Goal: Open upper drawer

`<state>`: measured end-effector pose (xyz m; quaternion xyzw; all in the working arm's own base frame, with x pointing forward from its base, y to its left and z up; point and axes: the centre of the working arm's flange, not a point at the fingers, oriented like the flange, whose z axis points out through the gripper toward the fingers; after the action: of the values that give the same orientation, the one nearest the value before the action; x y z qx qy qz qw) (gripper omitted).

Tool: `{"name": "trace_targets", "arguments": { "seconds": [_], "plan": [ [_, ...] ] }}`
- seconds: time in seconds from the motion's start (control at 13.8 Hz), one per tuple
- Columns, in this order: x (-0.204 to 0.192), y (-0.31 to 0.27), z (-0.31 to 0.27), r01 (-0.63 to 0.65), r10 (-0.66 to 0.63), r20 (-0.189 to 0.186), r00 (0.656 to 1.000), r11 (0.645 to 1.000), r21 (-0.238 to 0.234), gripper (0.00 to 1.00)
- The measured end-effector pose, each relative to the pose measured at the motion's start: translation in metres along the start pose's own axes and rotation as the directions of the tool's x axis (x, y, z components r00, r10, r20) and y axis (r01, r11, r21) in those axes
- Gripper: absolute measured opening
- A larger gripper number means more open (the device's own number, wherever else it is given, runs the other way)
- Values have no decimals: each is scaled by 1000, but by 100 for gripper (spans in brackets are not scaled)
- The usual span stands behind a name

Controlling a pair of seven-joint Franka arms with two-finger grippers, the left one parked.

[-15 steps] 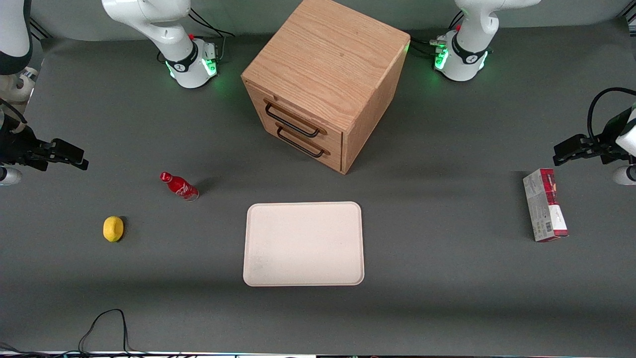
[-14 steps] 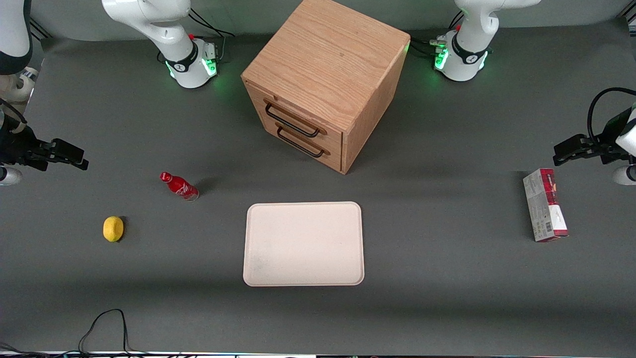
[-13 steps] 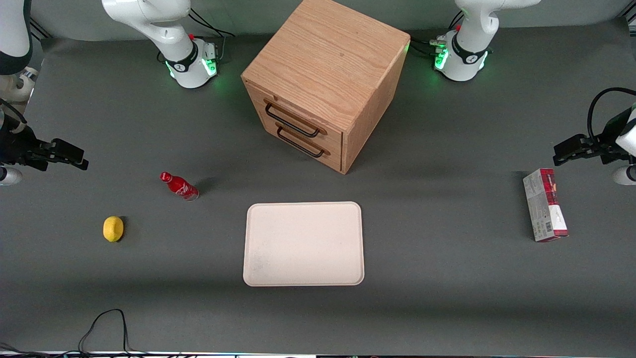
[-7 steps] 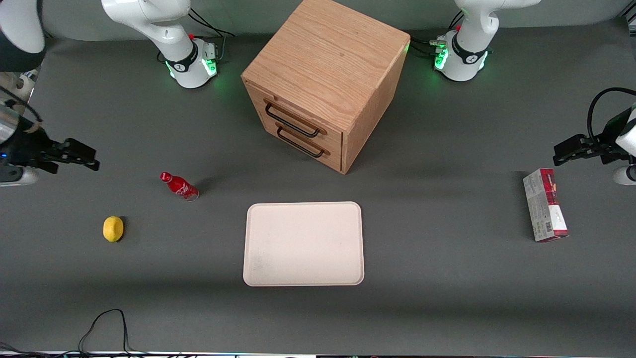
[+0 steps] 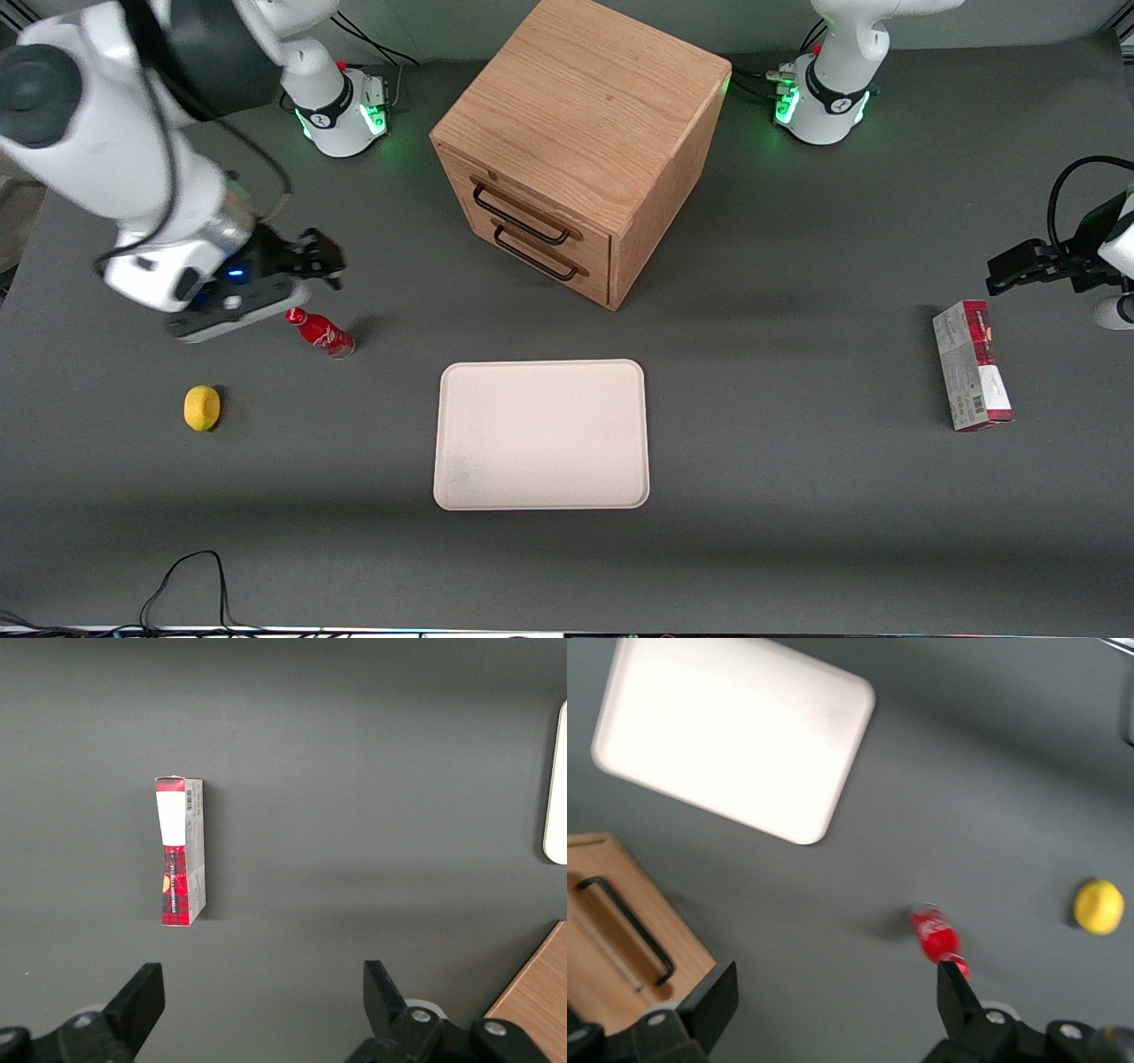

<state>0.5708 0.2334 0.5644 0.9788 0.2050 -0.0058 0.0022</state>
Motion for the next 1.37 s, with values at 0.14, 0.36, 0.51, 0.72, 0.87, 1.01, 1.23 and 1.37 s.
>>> {"name": "trace_targets", "arguments": {
  "seconds": [0.14,0.36,0.51,0.72,0.87,1.01,1.23,1.37],
  "plan": [
    [6,-55,14,84,-84,21,996,996,10,100],
    [6,-126,35,213,-214,46,976,977,10,100],
    [3,-153,42,277,-277,54,959,961,10,100],
    [-2,-182,50,340,-340,56,939,940,11,100],
    [-8,-203,60,402,-402,54,914,915,12,100],
    [-10,-210,66,471,-471,56,880,882,16,100],
    [-10,-201,66,527,-530,45,847,848,64,100],
    [-13,-196,67,519,-526,36,850,847,113,100]
  ]
}}
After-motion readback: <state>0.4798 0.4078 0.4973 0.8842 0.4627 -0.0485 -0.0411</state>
